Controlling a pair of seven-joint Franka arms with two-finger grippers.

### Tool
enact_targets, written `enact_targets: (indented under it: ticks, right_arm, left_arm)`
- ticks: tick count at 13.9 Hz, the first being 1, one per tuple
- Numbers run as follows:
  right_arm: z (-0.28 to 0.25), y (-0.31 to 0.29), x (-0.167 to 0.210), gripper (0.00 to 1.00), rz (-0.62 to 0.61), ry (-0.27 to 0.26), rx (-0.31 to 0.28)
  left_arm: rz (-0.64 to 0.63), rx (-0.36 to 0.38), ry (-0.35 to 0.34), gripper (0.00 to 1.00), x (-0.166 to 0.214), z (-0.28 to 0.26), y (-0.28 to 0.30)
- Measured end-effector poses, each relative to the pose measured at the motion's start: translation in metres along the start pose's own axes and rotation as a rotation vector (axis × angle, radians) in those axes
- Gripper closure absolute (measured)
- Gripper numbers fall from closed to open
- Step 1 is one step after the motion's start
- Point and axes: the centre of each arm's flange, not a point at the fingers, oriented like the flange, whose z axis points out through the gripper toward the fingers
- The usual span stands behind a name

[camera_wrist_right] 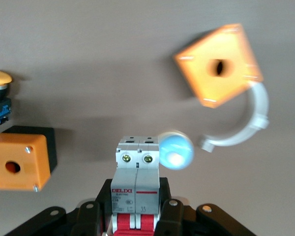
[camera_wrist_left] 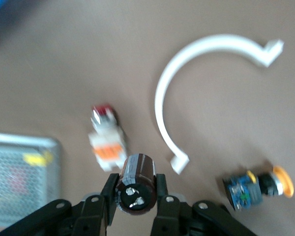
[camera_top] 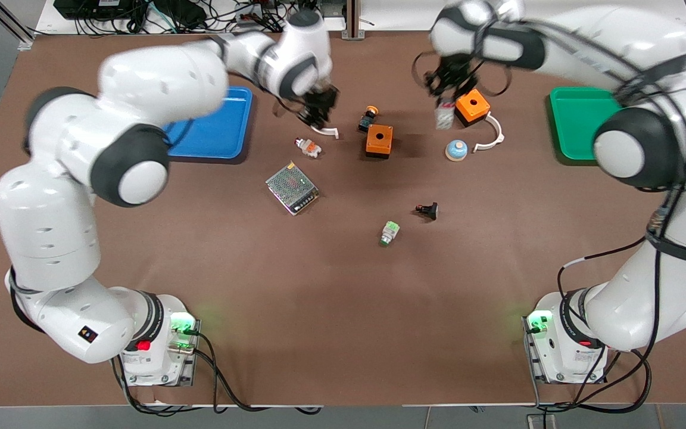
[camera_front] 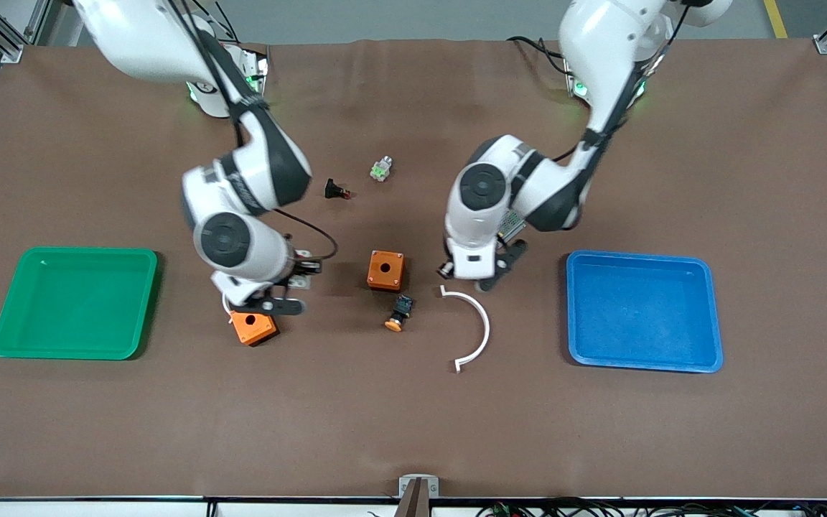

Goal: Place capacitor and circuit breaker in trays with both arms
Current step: 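Carry the breaker to the green tray while the left gripper carries the capacitor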

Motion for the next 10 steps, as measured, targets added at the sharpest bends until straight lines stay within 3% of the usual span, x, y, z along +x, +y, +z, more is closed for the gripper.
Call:
enact_targets:
  ticks: [5,8,10]
  right_arm:
    - [-0.123,0.147,-0.008,0.6,0.022,-0.081,0.016]
    - [-0.136,0.266,0.006,0.6,0.009,-0.09,0.046]
    - [-0.126,0.349,0.011,0.6,0.032,-0.095,0.037]
  left_arm:
    - [0.121,0.04,-0.017,0.65,0.187,-0.052,-0.08]
    - [0.182,0.057,-0.043,0.65,0.267,-0.048,-0.134]
    - [0.228,0.065,-0.067,0.65,0.317,-0.037,-0.179]
